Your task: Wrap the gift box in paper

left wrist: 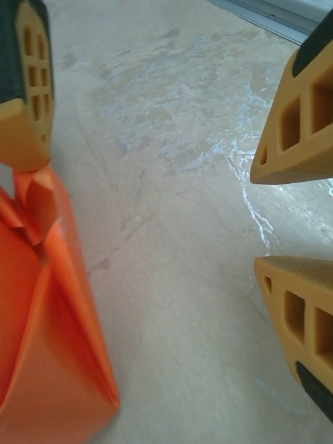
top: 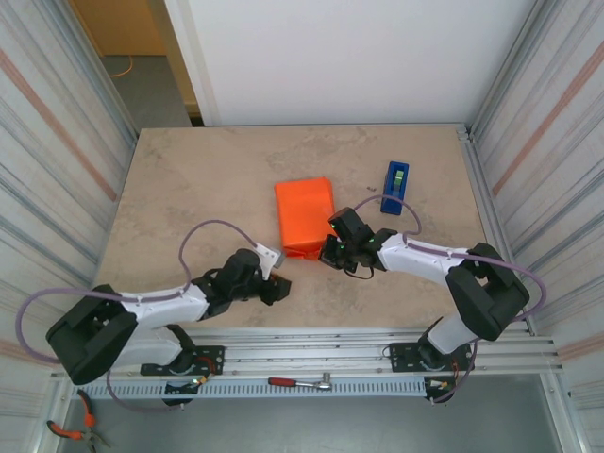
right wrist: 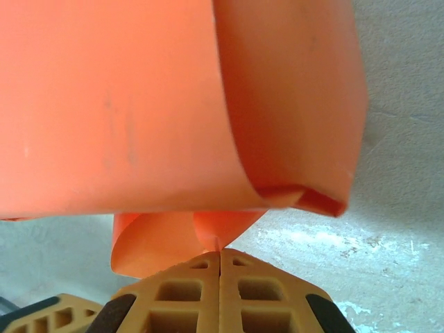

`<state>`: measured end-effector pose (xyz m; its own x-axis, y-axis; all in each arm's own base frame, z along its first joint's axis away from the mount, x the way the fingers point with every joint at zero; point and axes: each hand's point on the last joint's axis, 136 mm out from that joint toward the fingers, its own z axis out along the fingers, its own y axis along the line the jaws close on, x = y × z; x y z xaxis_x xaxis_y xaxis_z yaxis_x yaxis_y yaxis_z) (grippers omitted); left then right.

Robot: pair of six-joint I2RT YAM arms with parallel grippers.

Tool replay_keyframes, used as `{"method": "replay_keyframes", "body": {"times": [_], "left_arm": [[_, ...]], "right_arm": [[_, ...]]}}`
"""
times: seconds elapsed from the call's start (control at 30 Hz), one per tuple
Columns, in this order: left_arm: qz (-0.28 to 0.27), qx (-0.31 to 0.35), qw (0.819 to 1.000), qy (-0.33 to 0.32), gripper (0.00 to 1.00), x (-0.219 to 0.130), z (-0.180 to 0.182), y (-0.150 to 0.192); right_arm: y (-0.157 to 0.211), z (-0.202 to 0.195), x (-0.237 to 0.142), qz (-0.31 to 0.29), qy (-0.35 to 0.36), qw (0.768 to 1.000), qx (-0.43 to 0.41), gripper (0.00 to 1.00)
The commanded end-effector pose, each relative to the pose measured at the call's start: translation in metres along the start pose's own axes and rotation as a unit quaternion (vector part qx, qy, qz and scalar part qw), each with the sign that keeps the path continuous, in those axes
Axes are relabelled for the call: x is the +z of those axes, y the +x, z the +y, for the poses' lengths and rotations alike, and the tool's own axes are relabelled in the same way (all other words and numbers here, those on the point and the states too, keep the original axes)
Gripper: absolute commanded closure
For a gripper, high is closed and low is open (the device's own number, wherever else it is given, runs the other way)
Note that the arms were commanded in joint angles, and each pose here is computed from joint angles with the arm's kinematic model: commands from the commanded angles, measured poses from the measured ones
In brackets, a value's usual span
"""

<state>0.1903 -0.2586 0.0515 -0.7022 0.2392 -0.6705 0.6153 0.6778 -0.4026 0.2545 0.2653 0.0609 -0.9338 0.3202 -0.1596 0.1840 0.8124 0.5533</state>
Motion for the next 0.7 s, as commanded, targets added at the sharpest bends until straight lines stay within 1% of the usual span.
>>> {"method": "replay_keyframes", "body": {"times": [0.0,0.13,0.33,0.47,0.6,0.63,0.67], "left_arm": [[-0.018,0.032,0.999,0.028,0.68,0.009,-0.015,-0.014],[-0.009,0.045,0.998,0.036,0.70,0.027,-0.021,-0.017],[-0.017,0.053,0.998,0.043,0.72,0.052,-0.025,-0.034],[-0.028,0.047,0.998,0.031,0.74,0.064,-0.020,-0.041],[-0.036,0.033,0.999,-0.005,0.77,0.075,-0.005,-0.042],[-0.040,0.029,0.999,-0.018,0.77,0.076,0.000,-0.043],[-0.045,0.027,0.998,-0.028,0.77,0.077,0.004,-0.044]], "right_arm": [[-0.008,0.020,-0.012,-0.010,-0.030,1.000,0.005,1.00],[-0.007,0.020,-0.011,-0.008,-0.030,0.999,0.005,1.00],[-0.008,0.021,-0.010,-0.008,-0.032,0.999,0.005,1.00],[-0.007,0.023,-0.009,-0.004,-0.037,0.999,0.006,1.00],[-0.006,0.027,-0.011,0.000,-0.047,0.999,0.005,1.00],[-0.006,0.029,-0.013,0.000,-0.050,0.999,0.004,0.97],[-0.005,0.029,-0.015,-0.001,-0.052,0.999,0.003,0.88]]}}
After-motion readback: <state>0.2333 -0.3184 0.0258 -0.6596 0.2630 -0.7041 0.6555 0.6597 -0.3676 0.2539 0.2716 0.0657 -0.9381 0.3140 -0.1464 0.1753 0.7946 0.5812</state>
